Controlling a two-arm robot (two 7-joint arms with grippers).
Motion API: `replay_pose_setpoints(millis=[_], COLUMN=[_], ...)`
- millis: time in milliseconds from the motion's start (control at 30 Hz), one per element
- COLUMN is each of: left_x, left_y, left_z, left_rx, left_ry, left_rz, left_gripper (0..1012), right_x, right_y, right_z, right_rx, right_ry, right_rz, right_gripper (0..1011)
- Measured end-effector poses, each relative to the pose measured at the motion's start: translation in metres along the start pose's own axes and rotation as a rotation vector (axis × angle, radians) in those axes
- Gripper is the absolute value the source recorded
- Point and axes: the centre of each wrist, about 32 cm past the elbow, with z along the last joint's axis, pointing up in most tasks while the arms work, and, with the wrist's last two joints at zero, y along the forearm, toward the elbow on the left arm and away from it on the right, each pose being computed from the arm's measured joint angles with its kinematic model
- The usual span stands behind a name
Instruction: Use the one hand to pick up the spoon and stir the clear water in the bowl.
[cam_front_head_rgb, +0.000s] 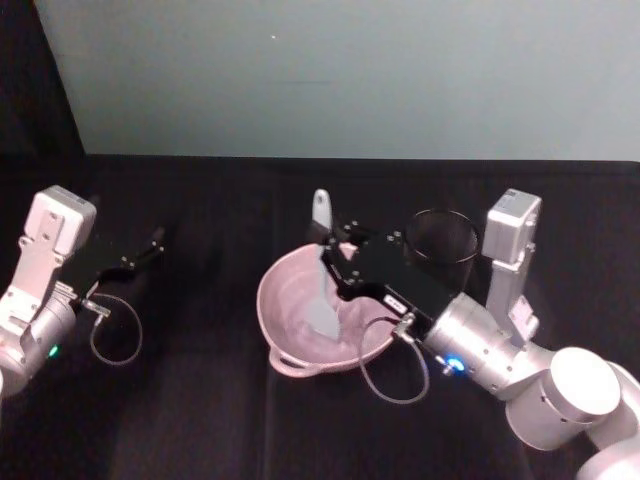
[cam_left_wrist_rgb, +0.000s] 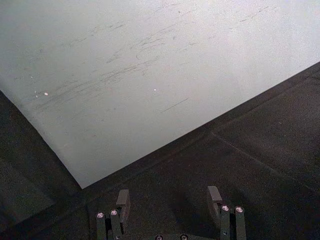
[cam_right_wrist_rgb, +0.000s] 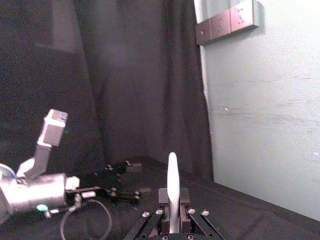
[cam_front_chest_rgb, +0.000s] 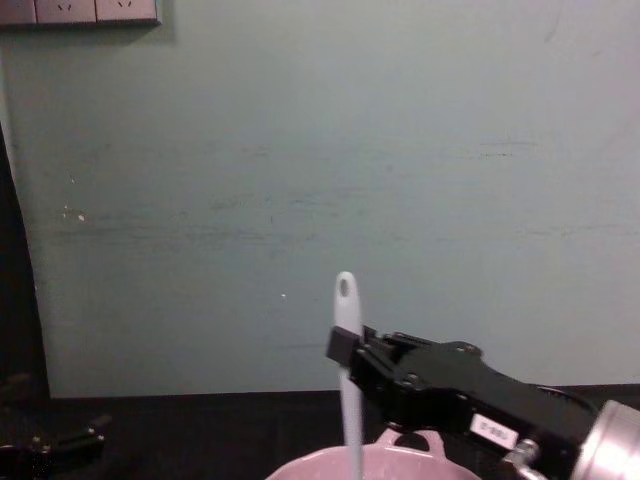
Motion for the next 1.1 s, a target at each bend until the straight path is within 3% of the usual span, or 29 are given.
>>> replay_pose_setpoints(millis=[67,100,200,333,500,633,733,967,1100], left_x=[0.0000,0.0000,0.0000,0.0000,0.0000,0.0000,0.0000,0.0000,0.0000], left_y=[0.0000,0.0000,0.0000,0.0000,0.0000,0.0000,0.0000,0.0000,0.0000], left_z=[0.0000,0.0000,0.0000,0.0000,0.0000,0.0000,0.0000,0.0000,0.0000], left_rx=[0.000,0.000,0.000,0.000,0.000,0.000,0.000,0.000,0.000], left_ry=[0.000,0.000,0.000,0.000,0.000,0.000,0.000,0.000,0.000], left_rz=[0.000,0.000,0.000,0.000,0.000,0.000,0.000,0.000,0.000], left_gripper=[1011,1011,1011,1011,1011,1011,1011,1011,1011], right_x=[-0.001,-0.004,-0.004,0.003,0.015,0.024,0.031,0.031,0.030], right_y=[0.002,0.014,0.022,0.035,0.042,0.037,0.024,0.003,-0.007], right_z=[0.000,-0.005,-0.010,-0.019,-0.023,-0.019,-0.012,0.000,0.009], right_rx=[0.004,0.024,0.031,0.035,0.044,0.058,0.065,0.049,0.046], right_ry=[0.004,0.008,-0.004,-0.042,-0.078,-0.086,-0.093,-0.077,-0.028], right_rz=[0.004,0.014,0.010,-0.035,-0.104,-0.154,-0.179,-0.170,-0.171], right_gripper=[116,116,116,116,116,116,116,116,116])
